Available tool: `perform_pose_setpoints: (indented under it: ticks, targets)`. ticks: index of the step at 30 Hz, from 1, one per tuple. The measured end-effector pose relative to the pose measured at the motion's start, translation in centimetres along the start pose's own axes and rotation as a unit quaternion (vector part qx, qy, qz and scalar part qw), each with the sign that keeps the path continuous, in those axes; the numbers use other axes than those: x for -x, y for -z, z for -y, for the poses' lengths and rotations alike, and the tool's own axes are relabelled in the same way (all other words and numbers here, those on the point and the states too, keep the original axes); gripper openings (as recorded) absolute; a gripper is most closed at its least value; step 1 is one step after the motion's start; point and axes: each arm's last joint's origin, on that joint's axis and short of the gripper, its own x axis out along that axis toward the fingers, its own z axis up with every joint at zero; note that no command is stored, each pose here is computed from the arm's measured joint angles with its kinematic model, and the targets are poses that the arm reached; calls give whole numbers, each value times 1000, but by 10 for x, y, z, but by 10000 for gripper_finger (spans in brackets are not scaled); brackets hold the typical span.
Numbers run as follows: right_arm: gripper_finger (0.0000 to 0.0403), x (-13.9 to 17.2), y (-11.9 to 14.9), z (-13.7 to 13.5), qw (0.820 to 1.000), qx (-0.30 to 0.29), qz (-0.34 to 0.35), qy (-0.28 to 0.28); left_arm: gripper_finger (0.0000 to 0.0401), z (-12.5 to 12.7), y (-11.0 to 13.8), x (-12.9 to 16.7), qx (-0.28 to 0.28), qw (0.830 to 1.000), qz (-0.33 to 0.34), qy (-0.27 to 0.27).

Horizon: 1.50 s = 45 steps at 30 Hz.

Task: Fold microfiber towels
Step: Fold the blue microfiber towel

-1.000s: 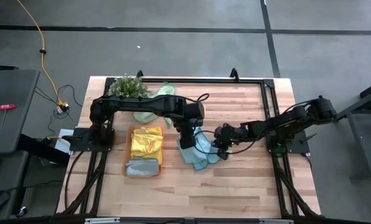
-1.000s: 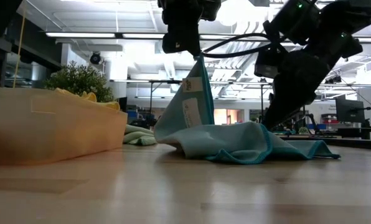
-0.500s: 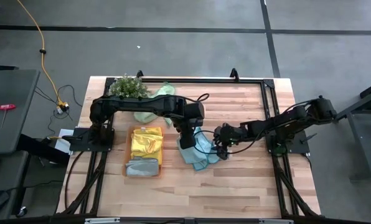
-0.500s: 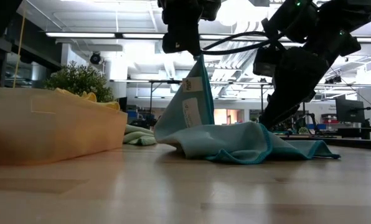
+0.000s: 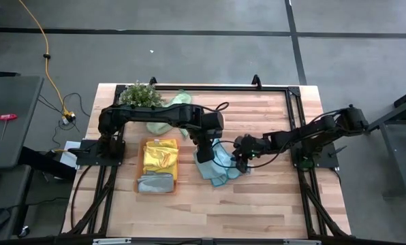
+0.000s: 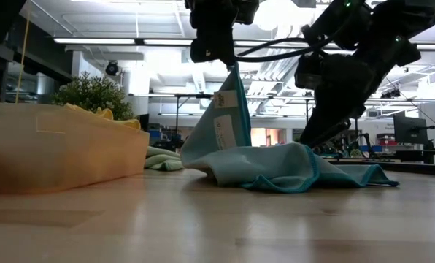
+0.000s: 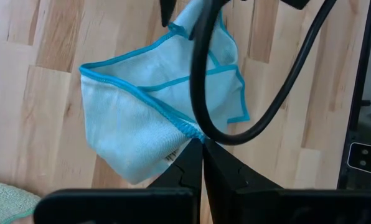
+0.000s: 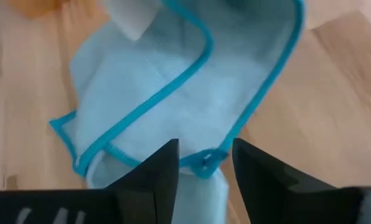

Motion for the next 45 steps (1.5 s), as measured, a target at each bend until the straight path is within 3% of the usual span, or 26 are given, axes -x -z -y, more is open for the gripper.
perform_pose_setpoints:
  ticks: [7,22,36,45]
  targets:
    - [140,0,-1,7,999,-44,-6,14,0,0,0,0,0,1000,0,-1]
    - [136,0,-2,5,995,-92,-21,-24,0,0,-1,0,-1,1000,3,0]
    - [65,0,-2,6,989,-144,-17,-18,0,0,-1,0,-1,1000,4,0]
    - [79,0,-2,6,983,-183,-9,-7,0,0,-1,0,-1,1000,4,1]
